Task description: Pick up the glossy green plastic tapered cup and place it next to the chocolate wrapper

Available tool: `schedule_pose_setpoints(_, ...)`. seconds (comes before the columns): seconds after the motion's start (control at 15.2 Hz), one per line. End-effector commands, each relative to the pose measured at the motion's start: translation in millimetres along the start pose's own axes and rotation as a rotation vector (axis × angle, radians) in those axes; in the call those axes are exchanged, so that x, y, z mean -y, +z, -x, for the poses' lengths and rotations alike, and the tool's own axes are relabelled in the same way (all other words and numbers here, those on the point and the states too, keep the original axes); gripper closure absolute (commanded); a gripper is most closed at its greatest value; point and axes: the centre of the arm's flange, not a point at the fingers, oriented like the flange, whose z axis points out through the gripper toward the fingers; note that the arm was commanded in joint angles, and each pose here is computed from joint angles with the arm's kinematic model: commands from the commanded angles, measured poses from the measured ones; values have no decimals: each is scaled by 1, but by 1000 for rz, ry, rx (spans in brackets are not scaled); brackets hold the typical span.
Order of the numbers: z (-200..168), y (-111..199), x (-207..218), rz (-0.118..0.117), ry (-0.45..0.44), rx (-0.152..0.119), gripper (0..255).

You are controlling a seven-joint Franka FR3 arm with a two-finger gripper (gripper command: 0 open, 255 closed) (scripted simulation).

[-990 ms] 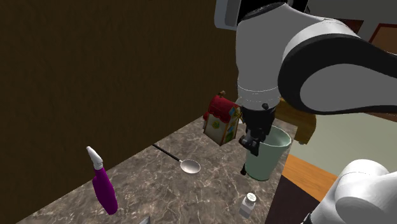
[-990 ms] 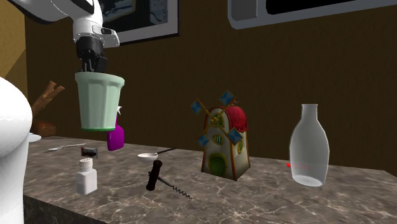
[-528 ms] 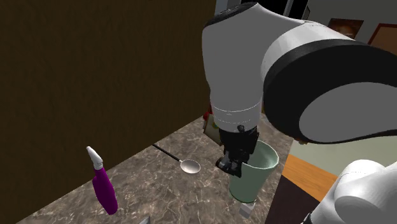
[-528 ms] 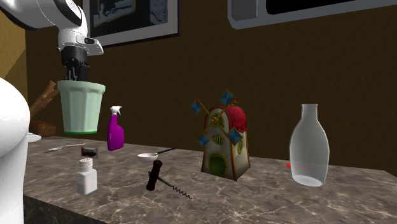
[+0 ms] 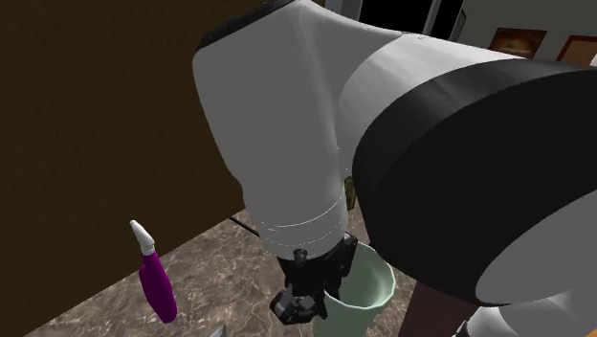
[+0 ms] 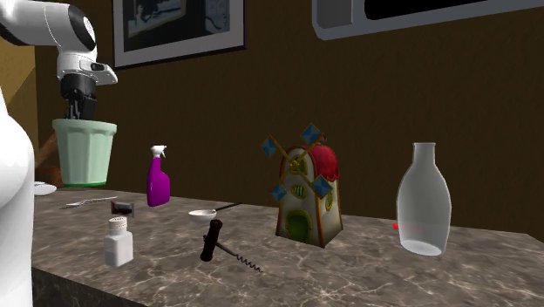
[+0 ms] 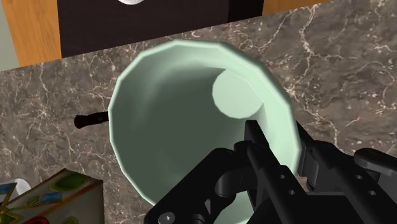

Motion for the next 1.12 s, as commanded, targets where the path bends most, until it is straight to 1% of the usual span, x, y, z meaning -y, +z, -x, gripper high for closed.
schedule_pose_setpoints(0.0, -1, -4, 26, -5, 3, 0, 255)
schedule_pose_setpoints(0.73, 8, -27, 169, -5, 3, 0, 255)
schedule_pose_setpoints(0.79, 9, -31, 189, -5, 3, 0, 255)
schedule_pose_setpoints(1.06, 6, -11, 196, -5, 3, 0, 255)
